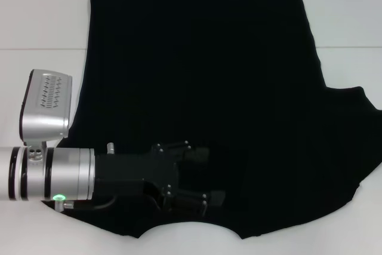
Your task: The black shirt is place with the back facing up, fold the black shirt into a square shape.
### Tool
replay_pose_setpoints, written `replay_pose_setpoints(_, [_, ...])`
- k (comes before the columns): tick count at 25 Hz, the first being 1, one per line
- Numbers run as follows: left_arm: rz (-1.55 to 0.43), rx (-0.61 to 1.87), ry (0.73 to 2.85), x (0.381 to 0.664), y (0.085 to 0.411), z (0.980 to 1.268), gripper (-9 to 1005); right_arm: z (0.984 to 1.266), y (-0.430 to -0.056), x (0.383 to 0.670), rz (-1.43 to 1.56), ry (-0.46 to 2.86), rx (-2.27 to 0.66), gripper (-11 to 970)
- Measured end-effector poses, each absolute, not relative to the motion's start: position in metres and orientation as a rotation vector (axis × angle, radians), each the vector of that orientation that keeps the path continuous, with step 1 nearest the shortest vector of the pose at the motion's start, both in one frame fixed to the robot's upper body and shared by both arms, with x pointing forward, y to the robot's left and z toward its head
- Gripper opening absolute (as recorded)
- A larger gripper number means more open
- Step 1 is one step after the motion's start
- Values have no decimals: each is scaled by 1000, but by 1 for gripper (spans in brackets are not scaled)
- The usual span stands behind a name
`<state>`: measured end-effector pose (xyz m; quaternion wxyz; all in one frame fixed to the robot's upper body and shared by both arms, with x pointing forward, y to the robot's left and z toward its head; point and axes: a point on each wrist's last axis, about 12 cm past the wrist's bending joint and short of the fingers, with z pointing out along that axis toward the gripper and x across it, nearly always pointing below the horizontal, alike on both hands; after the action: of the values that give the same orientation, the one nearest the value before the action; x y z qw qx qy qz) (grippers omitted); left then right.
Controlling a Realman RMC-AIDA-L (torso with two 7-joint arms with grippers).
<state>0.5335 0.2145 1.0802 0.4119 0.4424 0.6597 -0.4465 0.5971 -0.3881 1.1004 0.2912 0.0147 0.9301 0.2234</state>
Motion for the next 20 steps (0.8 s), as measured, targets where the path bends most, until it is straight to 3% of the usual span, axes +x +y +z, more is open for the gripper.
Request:
replay_pose_setpoints(10, [-1135, 1097, 1669, 533, 214, 1079, 930, 1116, -376, 610, 591, 2417, -93, 11])
replay_pose_setpoints(20, [-1125, 1091, 1666, 536, 213, 1080, 925, 1136, -300, 629, 825, 2375, -360, 14])
